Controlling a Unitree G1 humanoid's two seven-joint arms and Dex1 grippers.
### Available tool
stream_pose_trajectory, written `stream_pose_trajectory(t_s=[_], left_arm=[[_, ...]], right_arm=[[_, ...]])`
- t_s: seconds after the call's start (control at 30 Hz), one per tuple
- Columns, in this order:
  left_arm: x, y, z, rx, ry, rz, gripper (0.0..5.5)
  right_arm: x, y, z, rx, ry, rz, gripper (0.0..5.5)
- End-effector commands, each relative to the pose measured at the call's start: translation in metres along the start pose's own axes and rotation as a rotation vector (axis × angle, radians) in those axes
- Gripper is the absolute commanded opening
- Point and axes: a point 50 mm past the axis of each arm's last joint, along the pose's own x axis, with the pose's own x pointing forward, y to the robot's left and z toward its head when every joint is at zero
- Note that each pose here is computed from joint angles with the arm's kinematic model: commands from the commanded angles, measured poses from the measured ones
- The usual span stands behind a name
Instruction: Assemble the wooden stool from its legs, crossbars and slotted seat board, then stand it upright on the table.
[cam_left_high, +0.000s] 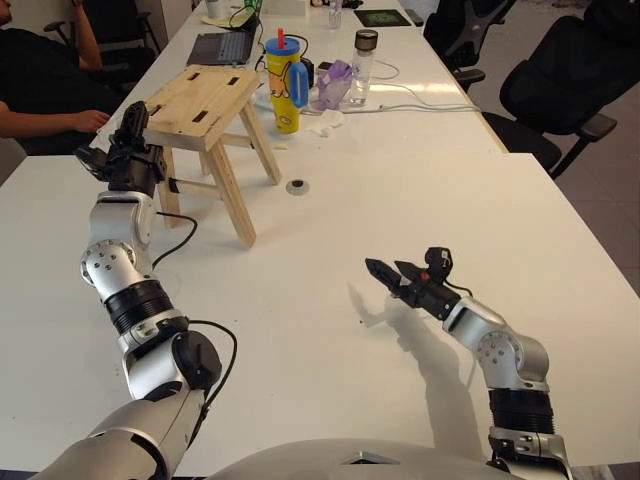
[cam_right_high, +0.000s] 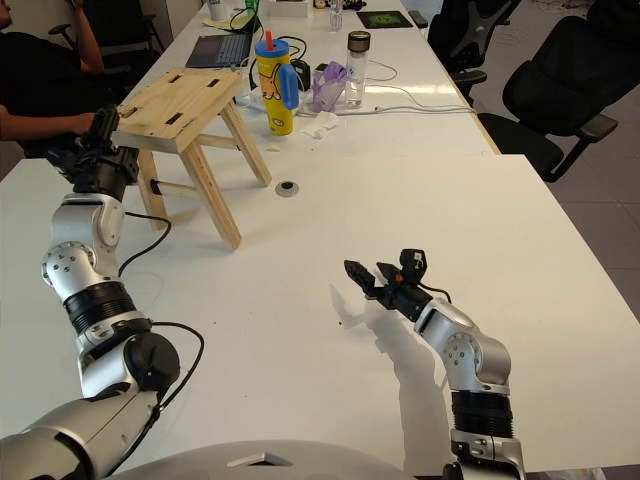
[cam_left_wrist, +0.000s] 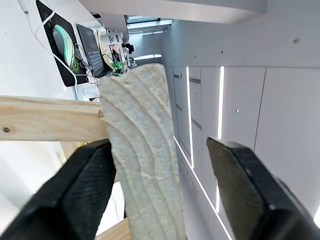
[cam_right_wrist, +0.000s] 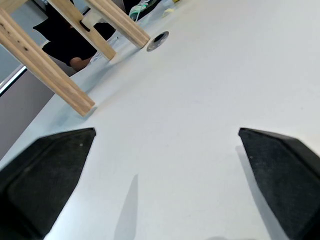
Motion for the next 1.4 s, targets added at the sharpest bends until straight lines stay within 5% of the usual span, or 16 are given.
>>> stream_pose_trajectory(t_s=[0.03, 0.27, 0.43, 0.63, 0.87, 1.07, 1.4], left_arm=[[-0.018, 0.004, -0.001, 0.008, 0.02, 0.014, 3.92], [-0.051, 0.026, -0.014, 0.033, 0.074, 0.101, 4.96], [-0.075, 0.039, -0.011, 0.102, 0.163, 0.105, 4.99], [-0.11, 0.052, -0.011, 0.333, 0.459, 0.041, 4.99], [-0.106, 0.024, -0.06, 0.787, 0.814, -0.297, 4.01], [-0.084, 0.029, -0.069, 1.255, 0.836, -0.42, 3.11], [-0.058, 0.043, -0.078, 1.535, 0.827, -0.539, 1.53]], right_arm=[[-0.001, 0.001, 0.0, -0.003, 0.015, 0.01, 5.4], [-0.003, 0.002, -0.005, 0.01, 0.017, 0.009, 5.4], [-0.002, 0.003, -0.007, 0.013, 0.024, 0.02, 5.4], [-0.005, 0.001, -0.007, 0.012, 0.015, 0.01, 5.4], [-0.001, 0.001, -0.004, -0.023, 0.002, 0.004, 5.4], [0.01, -0.001, 0.005, -0.126, -0.037, -0.026, 5.4], [0.031, 0.01, 0.015, -0.242, -0.132, -0.022, 3.71]])
